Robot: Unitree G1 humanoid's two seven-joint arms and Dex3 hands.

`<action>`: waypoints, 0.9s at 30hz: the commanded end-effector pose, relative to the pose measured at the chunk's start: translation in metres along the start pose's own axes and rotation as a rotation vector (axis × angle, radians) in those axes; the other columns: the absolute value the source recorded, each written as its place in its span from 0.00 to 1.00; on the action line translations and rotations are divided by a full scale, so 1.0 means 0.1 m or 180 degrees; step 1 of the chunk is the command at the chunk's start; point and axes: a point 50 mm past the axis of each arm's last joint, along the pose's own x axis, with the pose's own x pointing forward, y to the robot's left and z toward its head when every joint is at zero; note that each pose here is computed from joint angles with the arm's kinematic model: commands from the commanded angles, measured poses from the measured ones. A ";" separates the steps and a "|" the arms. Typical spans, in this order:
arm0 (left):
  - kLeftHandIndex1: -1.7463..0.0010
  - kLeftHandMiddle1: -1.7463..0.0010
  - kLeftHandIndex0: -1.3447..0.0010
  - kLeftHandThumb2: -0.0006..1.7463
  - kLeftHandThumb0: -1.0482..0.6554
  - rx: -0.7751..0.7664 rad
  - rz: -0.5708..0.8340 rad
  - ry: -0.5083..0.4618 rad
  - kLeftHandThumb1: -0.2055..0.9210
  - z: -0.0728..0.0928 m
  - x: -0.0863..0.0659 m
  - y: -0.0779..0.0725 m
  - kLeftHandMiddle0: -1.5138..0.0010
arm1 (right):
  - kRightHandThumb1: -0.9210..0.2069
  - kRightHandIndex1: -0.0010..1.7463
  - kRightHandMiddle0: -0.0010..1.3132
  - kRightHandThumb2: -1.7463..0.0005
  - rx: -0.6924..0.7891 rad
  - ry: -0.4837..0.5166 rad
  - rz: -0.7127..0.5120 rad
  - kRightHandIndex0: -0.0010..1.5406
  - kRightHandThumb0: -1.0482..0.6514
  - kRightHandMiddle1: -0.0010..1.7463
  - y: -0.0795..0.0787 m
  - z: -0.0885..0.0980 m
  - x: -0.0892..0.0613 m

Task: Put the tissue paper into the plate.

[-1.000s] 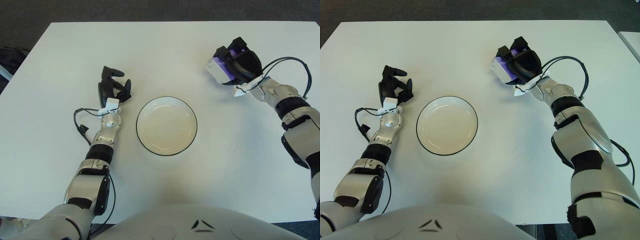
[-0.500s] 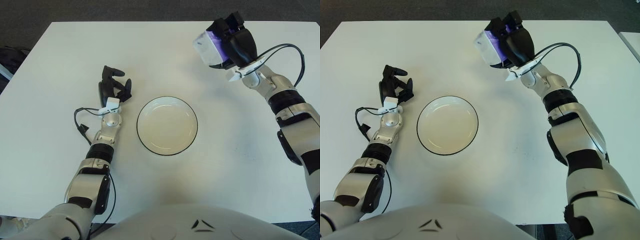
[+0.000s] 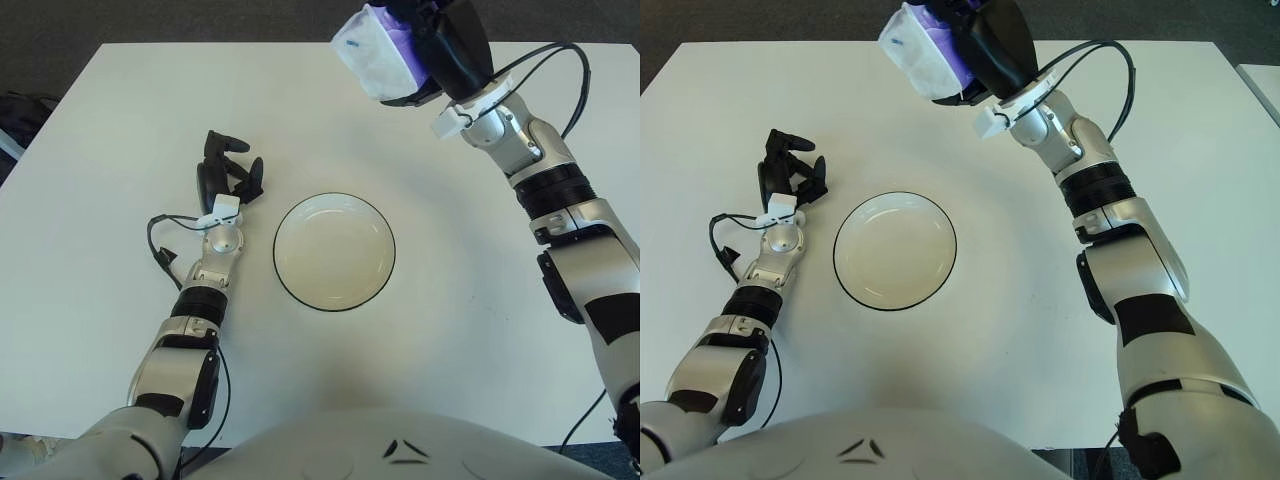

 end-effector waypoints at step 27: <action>0.04 0.00 0.69 0.48 0.38 0.0211 -0.0218 0.0895 0.76 -0.55 -0.72 0.02 0.34 | 0.66 0.99 0.36 0.15 0.1087 -0.0574 0.1701 0.47 0.61 1.00 0.15 0.99 -0.48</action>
